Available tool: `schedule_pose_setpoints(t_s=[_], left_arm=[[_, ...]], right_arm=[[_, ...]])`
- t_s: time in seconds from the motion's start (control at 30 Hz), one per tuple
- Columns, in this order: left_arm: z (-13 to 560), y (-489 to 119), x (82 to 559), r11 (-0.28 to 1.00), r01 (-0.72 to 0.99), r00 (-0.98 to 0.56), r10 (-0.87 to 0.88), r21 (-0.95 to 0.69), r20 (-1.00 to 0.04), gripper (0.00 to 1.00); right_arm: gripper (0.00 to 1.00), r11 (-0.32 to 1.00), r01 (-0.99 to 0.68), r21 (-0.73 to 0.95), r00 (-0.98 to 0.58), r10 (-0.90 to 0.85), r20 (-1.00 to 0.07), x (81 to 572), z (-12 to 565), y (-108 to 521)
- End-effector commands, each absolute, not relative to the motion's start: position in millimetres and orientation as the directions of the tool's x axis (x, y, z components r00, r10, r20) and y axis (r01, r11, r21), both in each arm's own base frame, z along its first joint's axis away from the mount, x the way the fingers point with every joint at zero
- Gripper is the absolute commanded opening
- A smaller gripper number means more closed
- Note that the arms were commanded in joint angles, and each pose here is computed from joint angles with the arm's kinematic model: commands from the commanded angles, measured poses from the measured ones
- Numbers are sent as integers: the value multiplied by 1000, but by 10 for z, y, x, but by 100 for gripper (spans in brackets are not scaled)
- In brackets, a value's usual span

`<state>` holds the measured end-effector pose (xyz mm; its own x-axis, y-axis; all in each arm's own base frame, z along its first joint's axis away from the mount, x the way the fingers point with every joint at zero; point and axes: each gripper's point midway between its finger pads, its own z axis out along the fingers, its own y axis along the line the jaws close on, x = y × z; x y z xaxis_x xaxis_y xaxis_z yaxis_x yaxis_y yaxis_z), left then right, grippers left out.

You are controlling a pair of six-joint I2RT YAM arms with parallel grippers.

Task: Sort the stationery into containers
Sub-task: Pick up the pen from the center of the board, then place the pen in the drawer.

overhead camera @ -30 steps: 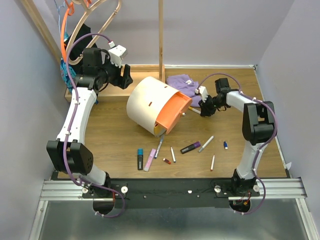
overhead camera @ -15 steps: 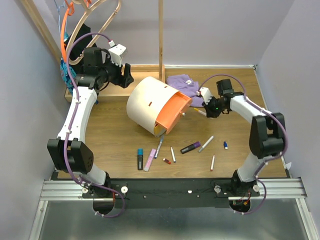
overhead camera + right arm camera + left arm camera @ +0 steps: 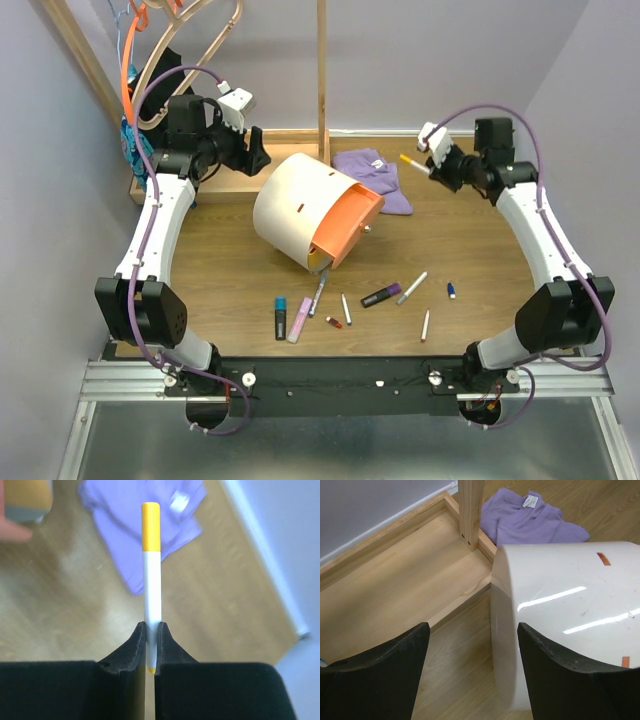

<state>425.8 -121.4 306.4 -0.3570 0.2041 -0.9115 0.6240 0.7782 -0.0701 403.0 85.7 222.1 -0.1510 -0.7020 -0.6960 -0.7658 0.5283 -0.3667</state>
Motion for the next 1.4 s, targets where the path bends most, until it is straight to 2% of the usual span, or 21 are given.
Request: schedule_pose_setpoints(t_s=[0.0,0.1,0.17,0.33,0.43,0.73,0.93,1.37], left_arm=[[3198,-1277,4169,758,648,-317,189,-67,-929,80],[3181,-1273,4147,760,647,-319,189,-68,-929,80],[3175,-1270,4137,760,646,-319,189,-67,-929,80],[3171,-1265,4159,761,645,-316,188,-65,-930,80],[3168,-1278,4174,761,645,-319,182,-72,-930,80],[3101,-1260,4194,768,637,-330,187,-72,-925,80],[3072,-1256,4220,771,633,-335,187,-73,-924,80],[2994,-1237,4222,778,624,-349,190,-76,-917,80]], right_arm=[[2,401,-777,-486,66,-715,-696,4287,2738,1044],[3,314,-750,-582,205,-726,-656,4346,2991,1155],[3,205,-725,-658,313,-752,-580,4341,3060,1264],[3,-53,-684,-727,520,-735,-436,4170,3022,1586],[3,-181,-641,-746,617,-700,-360,4045,2952,1742],[2,-427,-518,-741,784,-583,-212,3758,2758,1935],[1,-519,-415,-748,854,-505,-124,3697,2694,1961],[7,-549,-279,-788,929,-362,-78,3545,2655,2299]])
